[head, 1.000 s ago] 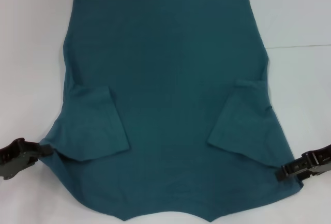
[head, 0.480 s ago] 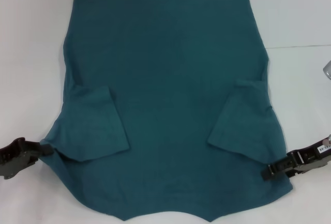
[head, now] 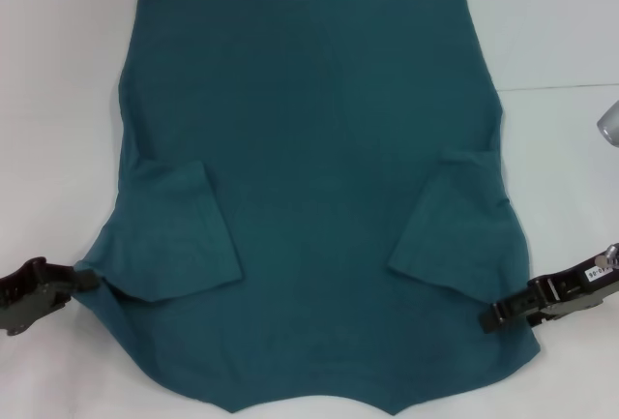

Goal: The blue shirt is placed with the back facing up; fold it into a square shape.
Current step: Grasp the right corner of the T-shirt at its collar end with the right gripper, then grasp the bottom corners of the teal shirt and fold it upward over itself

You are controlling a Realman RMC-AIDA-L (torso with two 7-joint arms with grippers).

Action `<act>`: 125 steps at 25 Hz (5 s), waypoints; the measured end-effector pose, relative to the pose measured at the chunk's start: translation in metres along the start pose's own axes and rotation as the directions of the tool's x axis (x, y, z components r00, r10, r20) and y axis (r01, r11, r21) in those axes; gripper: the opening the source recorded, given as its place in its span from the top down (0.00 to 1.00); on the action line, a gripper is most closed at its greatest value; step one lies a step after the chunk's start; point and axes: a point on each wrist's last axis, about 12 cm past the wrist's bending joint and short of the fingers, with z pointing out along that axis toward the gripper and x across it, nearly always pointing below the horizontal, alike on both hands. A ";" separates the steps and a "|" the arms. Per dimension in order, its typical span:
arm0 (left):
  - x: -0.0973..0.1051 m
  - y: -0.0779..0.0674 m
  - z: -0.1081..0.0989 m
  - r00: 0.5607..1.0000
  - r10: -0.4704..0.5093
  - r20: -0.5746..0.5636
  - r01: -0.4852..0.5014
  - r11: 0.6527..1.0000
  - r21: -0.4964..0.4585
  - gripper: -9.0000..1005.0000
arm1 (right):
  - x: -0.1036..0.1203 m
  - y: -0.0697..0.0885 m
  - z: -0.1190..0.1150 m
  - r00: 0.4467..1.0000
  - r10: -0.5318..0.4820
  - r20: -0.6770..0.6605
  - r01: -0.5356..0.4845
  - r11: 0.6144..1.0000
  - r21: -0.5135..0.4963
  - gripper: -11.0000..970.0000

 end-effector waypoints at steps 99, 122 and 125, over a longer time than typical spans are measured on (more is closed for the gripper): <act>-0.106 -0.123 0.072 0.953 0.303 -0.016 -0.302 0.941 -0.155 0.95 | -0.083 -0.004 -0.051 0.815 0.031 0.579 -0.071 0.996 0.047 0.98; -0.122 -0.150 0.103 0.879 0.454 0.149 -0.401 0.871 -0.285 0.95 | -0.132 0.007 -0.042 0.745 -0.115 0.657 -0.091 0.958 0.271 0.98; -0.121 -0.150 0.106 0.872 0.463 0.157 -0.405 0.865 -0.297 0.95 | -0.135 0.008 -0.035 0.739 -0.129 0.661 -0.097 0.951 0.295 0.98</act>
